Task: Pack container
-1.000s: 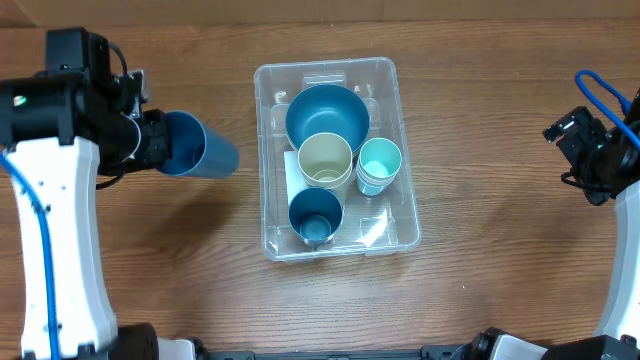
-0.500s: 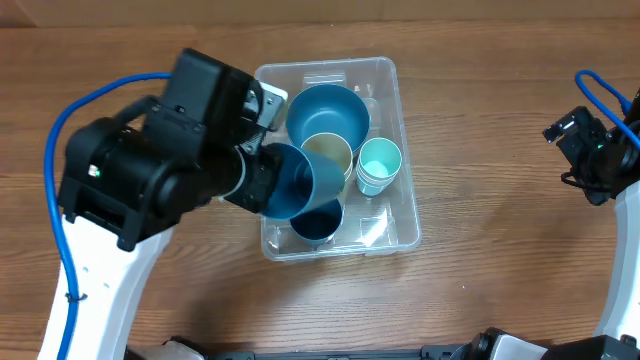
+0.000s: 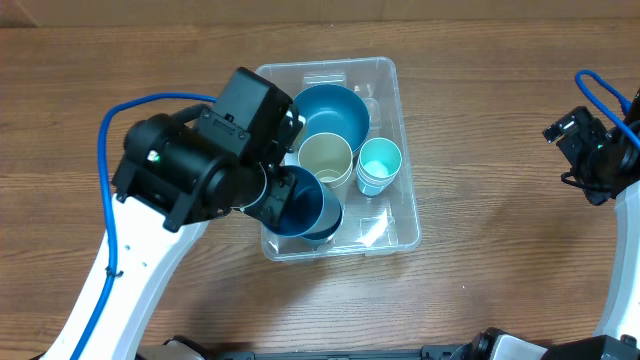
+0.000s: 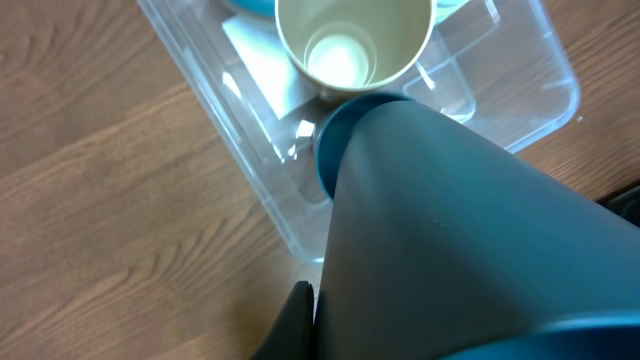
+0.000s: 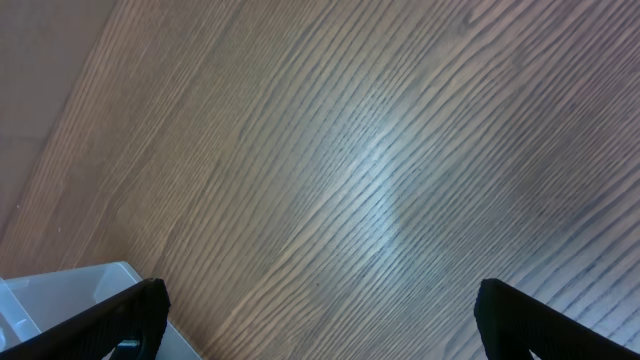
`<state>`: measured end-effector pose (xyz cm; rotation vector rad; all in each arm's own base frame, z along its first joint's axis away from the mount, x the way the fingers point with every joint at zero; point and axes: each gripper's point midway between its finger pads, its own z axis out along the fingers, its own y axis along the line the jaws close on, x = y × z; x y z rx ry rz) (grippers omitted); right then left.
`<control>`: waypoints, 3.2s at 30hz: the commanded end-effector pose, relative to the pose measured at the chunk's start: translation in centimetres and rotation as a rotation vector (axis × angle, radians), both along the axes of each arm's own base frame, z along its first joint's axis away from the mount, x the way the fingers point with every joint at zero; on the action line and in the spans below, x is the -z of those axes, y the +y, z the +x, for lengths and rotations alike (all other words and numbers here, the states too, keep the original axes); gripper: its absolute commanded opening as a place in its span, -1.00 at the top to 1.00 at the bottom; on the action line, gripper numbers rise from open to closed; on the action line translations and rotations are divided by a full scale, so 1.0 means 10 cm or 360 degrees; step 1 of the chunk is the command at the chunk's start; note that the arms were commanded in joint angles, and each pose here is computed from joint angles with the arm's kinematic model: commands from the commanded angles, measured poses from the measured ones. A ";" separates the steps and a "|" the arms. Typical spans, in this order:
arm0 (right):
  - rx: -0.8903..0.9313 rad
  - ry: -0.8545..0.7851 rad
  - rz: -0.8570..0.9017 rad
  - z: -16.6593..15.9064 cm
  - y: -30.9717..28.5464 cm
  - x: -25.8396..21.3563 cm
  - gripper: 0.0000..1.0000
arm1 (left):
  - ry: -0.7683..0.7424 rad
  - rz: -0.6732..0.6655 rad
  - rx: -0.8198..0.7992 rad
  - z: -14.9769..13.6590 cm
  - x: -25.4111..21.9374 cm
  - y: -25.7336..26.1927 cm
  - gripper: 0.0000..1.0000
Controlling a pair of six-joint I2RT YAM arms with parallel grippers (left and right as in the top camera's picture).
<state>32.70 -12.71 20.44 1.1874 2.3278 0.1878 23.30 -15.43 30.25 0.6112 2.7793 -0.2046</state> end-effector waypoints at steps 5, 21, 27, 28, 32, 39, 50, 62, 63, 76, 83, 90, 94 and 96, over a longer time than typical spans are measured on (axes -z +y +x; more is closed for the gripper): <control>0.0016 -0.0021 0.0000 0.02 -0.02 -0.04 -1.00 | 0.0064 0.0064 -0.0036 -0.02 0.17 0.03 0.92; 0.0016 -0.0021 0.0000 0.02 -0.02 -0.04 -1.00 | -0.0149 0.0008 -0.0189 0.27 -0.03 0.05 0.16; 0.0015 -0.0021 0.0000 0.02 -0.02 -0.04 -1.00 | -0.0478 0.0146 -0.0663 0.63 -0.52 0.85 -0.64; 0.0016 -0.0020 0.0001 0.02 -0.02 -0.04 -1.00 | -0.0511 0.0149 -0.0740 0.68 -0.56 0.98 -1.00; 0.0016 -0.0021 0.0000 0.02 -0.02 -0.04 -1.00 | -0.0551 0.0159 -0.1010 0.82 -0.61 1.47 -1.00; 0.0016 -0.0021 0.0000 0.02 -0.02 -0.04 -1.00 | -0.0513 0.0194 -0.1306 0.79 -0.57 2.05 -1.00; 0.0016 -0.0020 0.0001 0.02 -0.02 -0.04 -1.00 | -0.0510 0.0197 -0.1318 0.79 -0.57 2.08 -1.00; -0.0181 -0.0297 -0.0194 -0.14 0.43 -0.70 -1.00 | -0.0509 0.0197 -0.1318 0.79 -0.57 2.08 -1.00; -0.0203 -0.0334 -0.0247 -0.22 0.51 -0.81 -1.00 | -0.0510 0.0197 -0.1318 0.79 -0.57 2.08 -1.00; -0.0305 -0.0944 -0.0611 -0.99 0.83 -1.26 -1.00 | -0.0509 0.0197 -0.1318 0.80 -0.57 2.08 -1.00; -0.0575 -0.1036 -0.0648 -1.15 1.07 -0.51 -1.00 | -0.0509 0.0197 -0.1318 0.80 -0.57 2.08 -1.00; -0.0703 -0.0950 -0.0542 -1.13 1.21 0.33 -1.00 | -0.0509 0.0197 -0.1318 0.79 -0.57 2.08 -1.00; -0.0722 -0.0873 -0.0506 -1.14 1.23 0.68 -1.00 | -0.0509 0.0197 -0.1318 0.80 -0.57 2.08 -1.00; -0.0720 -0.0861 -0.0506 -1.15 1.22 0.76 -1.00 | -0.0509 0.0197 -0.1318 0.80 -0.57 2.08 -1.00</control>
